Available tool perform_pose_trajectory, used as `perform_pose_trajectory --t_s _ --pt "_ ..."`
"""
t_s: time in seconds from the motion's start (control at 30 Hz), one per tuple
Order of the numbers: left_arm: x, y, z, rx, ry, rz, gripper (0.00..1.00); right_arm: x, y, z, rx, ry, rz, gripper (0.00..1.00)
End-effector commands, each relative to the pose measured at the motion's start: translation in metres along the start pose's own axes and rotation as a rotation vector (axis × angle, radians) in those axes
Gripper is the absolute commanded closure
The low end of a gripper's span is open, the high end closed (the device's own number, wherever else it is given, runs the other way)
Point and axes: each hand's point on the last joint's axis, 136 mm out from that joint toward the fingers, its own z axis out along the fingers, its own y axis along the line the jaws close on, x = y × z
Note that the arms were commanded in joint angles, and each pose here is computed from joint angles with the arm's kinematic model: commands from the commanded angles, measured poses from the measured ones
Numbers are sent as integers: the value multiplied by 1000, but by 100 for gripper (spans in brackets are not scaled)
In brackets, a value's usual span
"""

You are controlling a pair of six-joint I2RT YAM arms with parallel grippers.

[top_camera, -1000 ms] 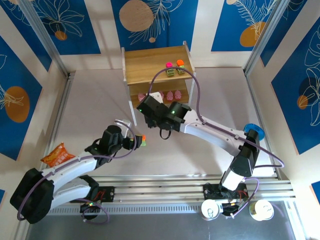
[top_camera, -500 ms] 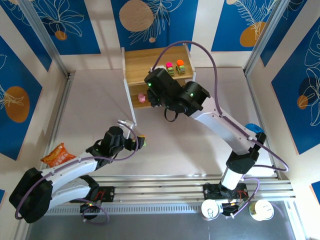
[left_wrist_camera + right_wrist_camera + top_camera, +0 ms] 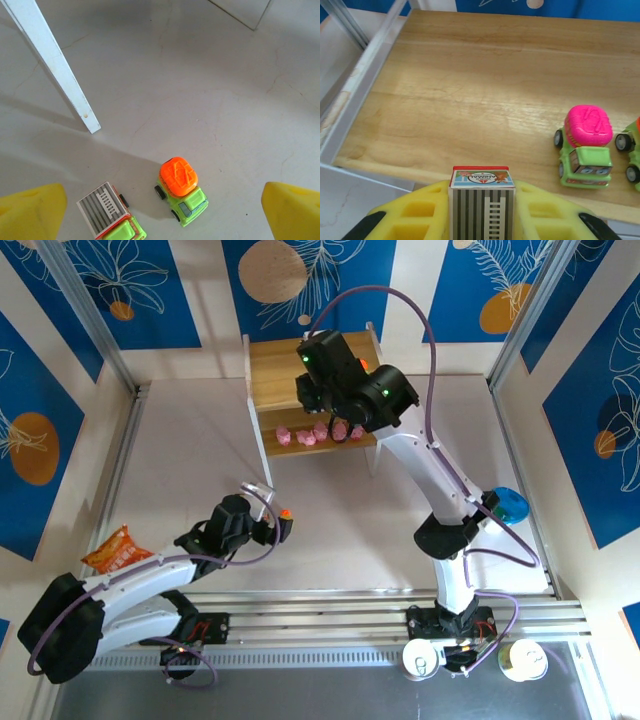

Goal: Place and organize the plastic toys onto the shelf

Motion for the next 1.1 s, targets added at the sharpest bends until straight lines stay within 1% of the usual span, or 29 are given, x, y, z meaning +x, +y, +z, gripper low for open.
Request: perform_pose_trajectory --t_s 0.0,0.43,0.77,1.07 --pt "-10 -4 1 5 -25 20 0 -6 -1 5 -23 -6 -19 76" --pt "-10 -3 1 -2 -22 22 1 -18 -9 29 4 -37 -40 76" --pt "-10 -3 2 -1 -21 19 0 -23 -18 36 20 -44 -41 76" --pt "-10 -3 2 -3 -18 19 0 -21 -16 43 15 -32 -51 75"
